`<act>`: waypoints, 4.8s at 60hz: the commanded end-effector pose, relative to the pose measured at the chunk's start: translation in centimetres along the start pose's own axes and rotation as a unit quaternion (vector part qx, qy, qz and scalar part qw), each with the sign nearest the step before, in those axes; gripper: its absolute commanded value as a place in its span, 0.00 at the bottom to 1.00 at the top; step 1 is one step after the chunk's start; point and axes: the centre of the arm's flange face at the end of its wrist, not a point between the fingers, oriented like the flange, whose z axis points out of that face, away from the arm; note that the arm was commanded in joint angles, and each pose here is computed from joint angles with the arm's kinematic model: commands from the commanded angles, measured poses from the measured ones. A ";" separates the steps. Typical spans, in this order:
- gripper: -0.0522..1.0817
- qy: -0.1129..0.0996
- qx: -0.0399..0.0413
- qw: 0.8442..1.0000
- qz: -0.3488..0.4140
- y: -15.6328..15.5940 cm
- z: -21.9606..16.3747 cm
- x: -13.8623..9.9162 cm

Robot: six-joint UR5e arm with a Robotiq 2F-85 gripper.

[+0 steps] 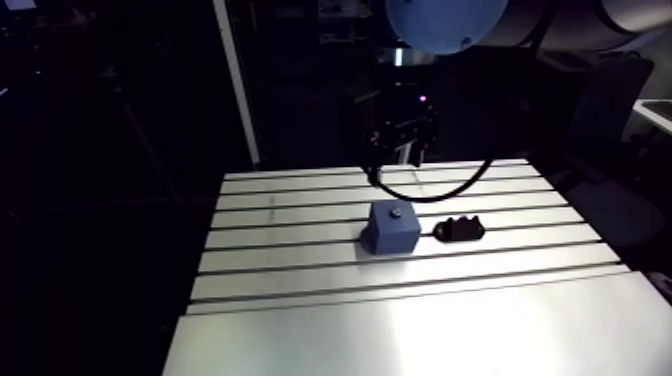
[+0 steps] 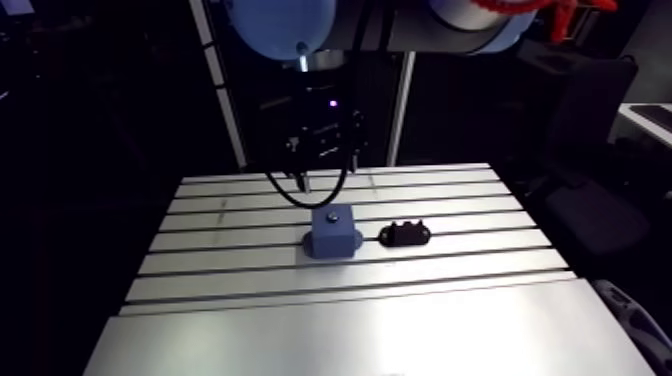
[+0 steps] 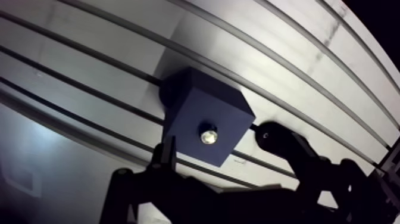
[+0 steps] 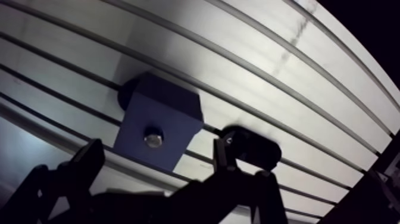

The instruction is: Pick up the M10 bolt and insert it into the hex recess until seated.

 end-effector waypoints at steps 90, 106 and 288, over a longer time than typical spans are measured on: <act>1.00 -0.012 0.046 0.979 0.197 0.3 2.4 -2.1; 1.00 -0.010 0.046 0.980 0.192 0.8 3.2 -2.2; 1.00 -0.017 0.061 0.983 0.173 0.6 5.6 -2.1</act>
